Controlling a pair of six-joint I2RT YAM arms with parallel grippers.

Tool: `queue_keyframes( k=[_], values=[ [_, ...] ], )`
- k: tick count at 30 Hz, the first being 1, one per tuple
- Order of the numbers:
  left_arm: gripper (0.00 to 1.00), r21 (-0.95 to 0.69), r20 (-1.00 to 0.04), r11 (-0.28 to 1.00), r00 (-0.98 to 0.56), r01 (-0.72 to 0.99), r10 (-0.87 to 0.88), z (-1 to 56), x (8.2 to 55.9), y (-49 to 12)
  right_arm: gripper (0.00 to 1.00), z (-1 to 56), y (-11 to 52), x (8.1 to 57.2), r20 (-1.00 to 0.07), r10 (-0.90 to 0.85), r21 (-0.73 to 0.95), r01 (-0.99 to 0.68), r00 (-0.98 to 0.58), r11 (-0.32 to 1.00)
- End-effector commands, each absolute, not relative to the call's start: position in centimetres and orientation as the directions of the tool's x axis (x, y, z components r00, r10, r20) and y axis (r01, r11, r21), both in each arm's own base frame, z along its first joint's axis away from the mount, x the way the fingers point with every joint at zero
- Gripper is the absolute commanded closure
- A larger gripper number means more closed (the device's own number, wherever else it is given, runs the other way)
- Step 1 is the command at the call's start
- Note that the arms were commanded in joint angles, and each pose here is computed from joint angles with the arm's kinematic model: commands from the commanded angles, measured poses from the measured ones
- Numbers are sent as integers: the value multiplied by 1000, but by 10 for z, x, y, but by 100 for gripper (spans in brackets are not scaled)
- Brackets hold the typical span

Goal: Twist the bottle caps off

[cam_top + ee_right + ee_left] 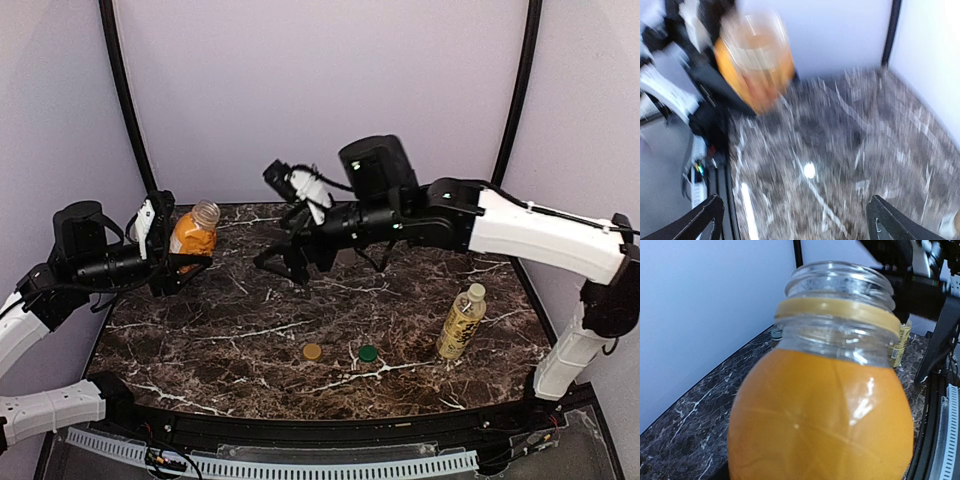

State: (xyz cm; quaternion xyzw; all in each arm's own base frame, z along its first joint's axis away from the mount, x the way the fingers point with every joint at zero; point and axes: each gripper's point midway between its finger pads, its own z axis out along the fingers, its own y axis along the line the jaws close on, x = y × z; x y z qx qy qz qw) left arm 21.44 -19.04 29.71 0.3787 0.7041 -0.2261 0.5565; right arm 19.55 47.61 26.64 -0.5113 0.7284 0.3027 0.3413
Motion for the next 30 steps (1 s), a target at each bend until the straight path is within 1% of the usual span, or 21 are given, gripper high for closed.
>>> queue_keyframes(
  k=[1,2,6,9,13,15,19,21,24,27,30],
  values=[
    [78,-2,-991,414,-56,910,118,339,182,-219,2,421,490,162,-998,38,-53,-997,54,48],
    [78,-10,-992,402,-58,915,108,341,180,-220,2,430,493,160,-995,70,-67,-997,69,31],
    [78,-9,-993,390,-54,921,106,346,180,-222,1,441,515,161,-994,83,-72,-997,70,-26],
    [79,-5,-993,390,-52,921,110,347,180,-222,2,446,527,156,-995,98,-44,-995,35,-93],
    [79,-9,-993,378,-54,926,108,348,180,-224,7,454,537,155,-993,116,-31,-991,16,-130],
    [79,-10,-993,380,-55,925,108,347,181,-224,13,450,541,156,-993,115,-22,-990,6,-138],
    [79,-7,-993,379,-53,925,110,347,182,-225,33,436,549,156,-995,92,13,-985,-29,-170],
    [79,-6,-993,378,-52,926,110,347,182,-225,41,428,553,156,-996,75,35,-982,-49,-187],
    [79,-5,-992,379,-51,926,111,346,182,-225,45,423,557,156,-996,63,51,-978,-65,-204],
    [79,-2,-992,380,-49,925,113,346,182,-225,59,422,558,156,-996,58,54,-977,-67,-204],
    [79,2,-993,381,-44,925,113,347,182,-225,61,420,557,158,-997,50,51,-980,-62,-194]
  ],
)
